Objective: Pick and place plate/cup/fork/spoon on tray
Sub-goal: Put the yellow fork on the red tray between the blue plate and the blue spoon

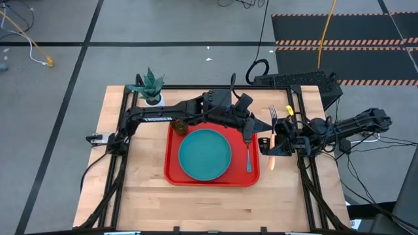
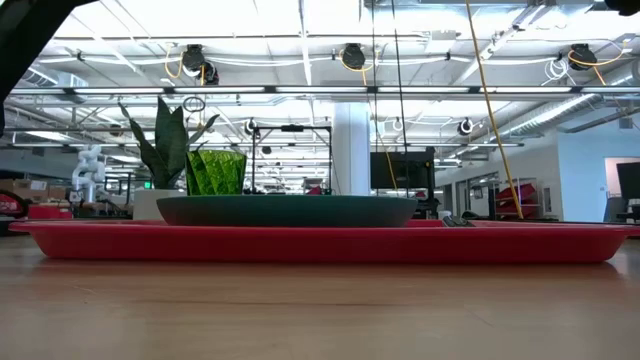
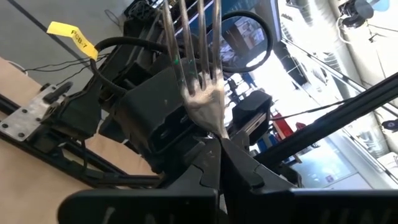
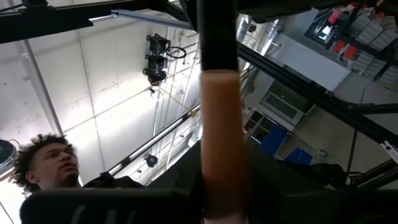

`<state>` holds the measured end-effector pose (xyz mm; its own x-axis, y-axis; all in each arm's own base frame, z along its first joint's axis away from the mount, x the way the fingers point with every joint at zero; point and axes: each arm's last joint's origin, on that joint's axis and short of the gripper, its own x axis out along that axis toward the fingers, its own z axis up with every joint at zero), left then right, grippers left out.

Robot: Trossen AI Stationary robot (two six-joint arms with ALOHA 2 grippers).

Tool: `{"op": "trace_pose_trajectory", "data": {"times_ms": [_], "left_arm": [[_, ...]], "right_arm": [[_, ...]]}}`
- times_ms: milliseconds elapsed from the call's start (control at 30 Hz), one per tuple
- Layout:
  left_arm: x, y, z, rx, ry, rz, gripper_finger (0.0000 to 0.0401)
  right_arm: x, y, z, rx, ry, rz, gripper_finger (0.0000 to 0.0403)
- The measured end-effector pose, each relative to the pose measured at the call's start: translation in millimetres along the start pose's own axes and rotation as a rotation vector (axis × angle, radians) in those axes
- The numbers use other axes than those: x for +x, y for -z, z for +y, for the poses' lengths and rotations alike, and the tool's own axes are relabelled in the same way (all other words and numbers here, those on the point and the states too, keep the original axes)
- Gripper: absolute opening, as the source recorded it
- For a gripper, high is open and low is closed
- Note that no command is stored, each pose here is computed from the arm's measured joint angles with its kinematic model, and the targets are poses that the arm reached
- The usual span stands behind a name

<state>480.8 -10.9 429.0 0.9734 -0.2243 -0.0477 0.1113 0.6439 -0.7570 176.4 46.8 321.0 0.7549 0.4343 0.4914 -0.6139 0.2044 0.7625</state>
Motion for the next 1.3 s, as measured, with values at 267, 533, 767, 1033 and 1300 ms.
{"op": "trace_pose_trajectory", "data": {"times_ms": [267, 533, 767, 1033, 1300], "left_arm": [[0, 0, 0, -0.002, 0.001, 0.000, 0.0001], [0, 0, 0, -0.004, -0.002, 0.003, 0.0001], [0, 2, 3, -0.007, -0.025, 0.027, 0.0001], [-1, 1, 8, -0.010, -0.055, 0.038, 0.0007], [-3, -3, 11, -0.011, -0.057, 0.034, 0.0012]], "right_arm": [[0, 0, 0, -0.002, -0.003, -0.002, 0.0081], [0, 0, 0, -0.013, -0.003, -0.001, 0.0076], [0, 1, 1, -0.034, -0.013, 0.024, 0.0036], [0, 3, -5, -0.018, 0.045, 0.051, 0.0001], [-1, 6, -12, 0.032, 0.116, 0.078, 0.0001]]}}
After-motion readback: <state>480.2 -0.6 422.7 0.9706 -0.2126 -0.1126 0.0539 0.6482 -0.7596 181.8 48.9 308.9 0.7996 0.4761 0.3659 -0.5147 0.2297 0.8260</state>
